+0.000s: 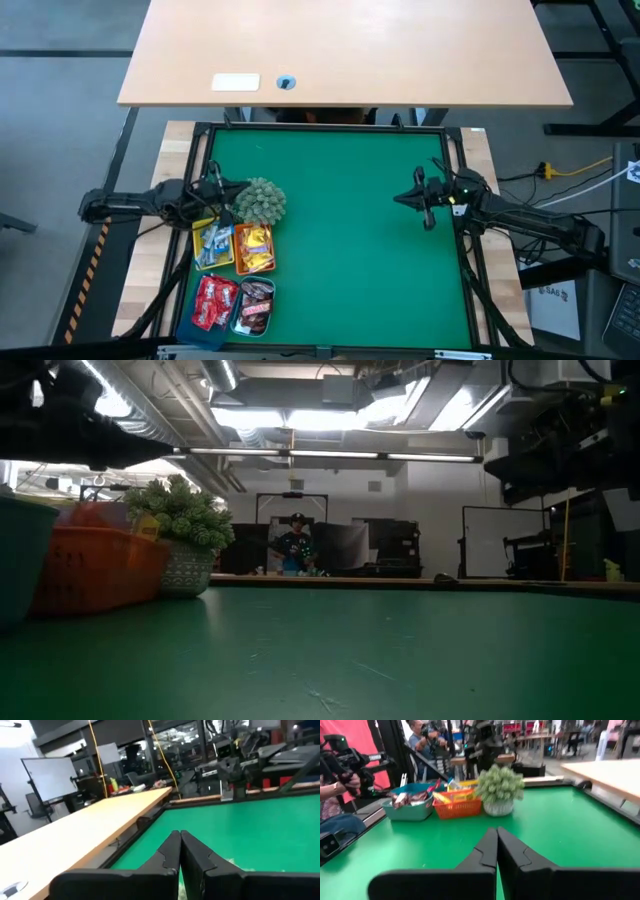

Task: Sort candy
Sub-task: Return to Home Position

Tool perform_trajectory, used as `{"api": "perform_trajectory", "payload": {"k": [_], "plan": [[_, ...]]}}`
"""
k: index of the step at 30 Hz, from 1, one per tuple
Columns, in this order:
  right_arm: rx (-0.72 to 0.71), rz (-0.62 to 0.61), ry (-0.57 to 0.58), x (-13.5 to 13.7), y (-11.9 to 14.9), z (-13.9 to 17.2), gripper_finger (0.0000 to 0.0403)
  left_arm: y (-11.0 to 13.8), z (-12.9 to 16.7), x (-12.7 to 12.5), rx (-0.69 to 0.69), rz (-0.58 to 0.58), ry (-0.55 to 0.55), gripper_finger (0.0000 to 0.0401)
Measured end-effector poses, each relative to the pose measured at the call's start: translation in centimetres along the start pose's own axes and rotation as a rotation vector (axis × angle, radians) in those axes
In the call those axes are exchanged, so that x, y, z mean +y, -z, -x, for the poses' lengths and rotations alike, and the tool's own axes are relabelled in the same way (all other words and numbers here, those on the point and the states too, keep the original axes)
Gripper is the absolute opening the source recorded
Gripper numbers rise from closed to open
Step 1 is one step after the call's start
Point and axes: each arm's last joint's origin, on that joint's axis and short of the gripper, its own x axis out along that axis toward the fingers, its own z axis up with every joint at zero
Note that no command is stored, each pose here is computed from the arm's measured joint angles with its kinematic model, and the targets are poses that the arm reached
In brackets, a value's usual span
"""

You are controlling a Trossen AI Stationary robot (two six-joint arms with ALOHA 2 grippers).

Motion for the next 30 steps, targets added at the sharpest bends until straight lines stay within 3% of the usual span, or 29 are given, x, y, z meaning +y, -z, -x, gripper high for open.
{"api": "perform_trajectory", "payload": {"k": [6,10,15,20,30], "plan": [[0.171,-0.116,-0.034,0.1,1.9,0.2,0.0001,0.2,-0.1,0.1,0.002,-0.005,0.066,0.0002],[0.237,-0.150,0.039,0.0,2.6,0.3,0.0001,0.2,-0.1,0.1,0.002,-0.006,0.070,0.0002],[0.199,-0.142,0.153,-0.4,2.2,0.2,0.0001,0.2,-0.1,0.1,0.002,-0.005,0.070,0.0001],[0.122,-0.174,0.131,-0.3,1.4,0.1,0.0001,0.2,-0.1,0.1,0.003,-0.005,0.068,0.0001],[0.059,-0.110,0.181,1.7,0.8,-1.1,0.0001,0.2,-0.1,0.1,0.003,-0.006,0.066,0.0001]]}}
